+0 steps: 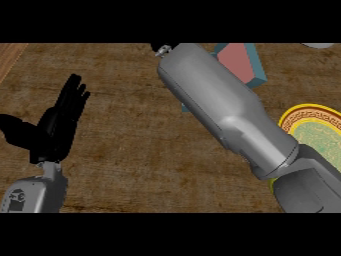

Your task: Pick the bell pepper from the plate and place it in the cardboard box

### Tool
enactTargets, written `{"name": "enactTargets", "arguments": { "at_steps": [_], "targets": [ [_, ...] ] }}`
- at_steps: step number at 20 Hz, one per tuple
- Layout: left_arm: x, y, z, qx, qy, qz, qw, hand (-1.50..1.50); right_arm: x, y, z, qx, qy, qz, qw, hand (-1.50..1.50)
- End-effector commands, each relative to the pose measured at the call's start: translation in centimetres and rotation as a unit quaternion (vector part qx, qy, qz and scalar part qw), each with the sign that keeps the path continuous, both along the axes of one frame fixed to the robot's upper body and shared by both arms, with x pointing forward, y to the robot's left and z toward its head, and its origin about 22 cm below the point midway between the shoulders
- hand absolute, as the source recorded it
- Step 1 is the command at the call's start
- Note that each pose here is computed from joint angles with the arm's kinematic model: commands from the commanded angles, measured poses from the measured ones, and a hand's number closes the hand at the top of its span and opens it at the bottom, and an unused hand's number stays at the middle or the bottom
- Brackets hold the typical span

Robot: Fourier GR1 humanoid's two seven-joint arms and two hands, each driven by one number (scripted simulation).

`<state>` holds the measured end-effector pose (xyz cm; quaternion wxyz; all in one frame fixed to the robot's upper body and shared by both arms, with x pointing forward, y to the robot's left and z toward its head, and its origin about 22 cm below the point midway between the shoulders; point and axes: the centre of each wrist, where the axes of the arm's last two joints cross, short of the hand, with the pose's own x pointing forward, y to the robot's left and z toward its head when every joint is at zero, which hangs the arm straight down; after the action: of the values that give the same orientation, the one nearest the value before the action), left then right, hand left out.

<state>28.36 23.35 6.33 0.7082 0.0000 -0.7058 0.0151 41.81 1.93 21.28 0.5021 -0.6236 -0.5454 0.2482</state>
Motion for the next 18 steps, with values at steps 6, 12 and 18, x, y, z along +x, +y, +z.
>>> {"name": "enactTargets", "arguments": {
  "at_steps": [6, 12, 18],
  "targets": [
    [-0.1, 0.5, -0.2, 0.002, 0.001, 0.01, 0.9999, 0.0, 2.4, -3.0, -4.0, -0.027, 0.122, -0.061, 0.99, 1.5],
    [-0.4, 0.2, -0.8, 0.0, -0.001, 0.018, 0.9998, 0.0, 3.2, -5.9, -7.6, 0.017, 0.278, -0.084, 0.957, -1.5],
    [-0.4, 0.1, -0.6, -0.003, 0.0, 0.012, 0.9999, 0.0, 3.6, -7.9, -7.9, 0.05, 0.104, -0.036, 0.993, -1.5]
  ]
}}
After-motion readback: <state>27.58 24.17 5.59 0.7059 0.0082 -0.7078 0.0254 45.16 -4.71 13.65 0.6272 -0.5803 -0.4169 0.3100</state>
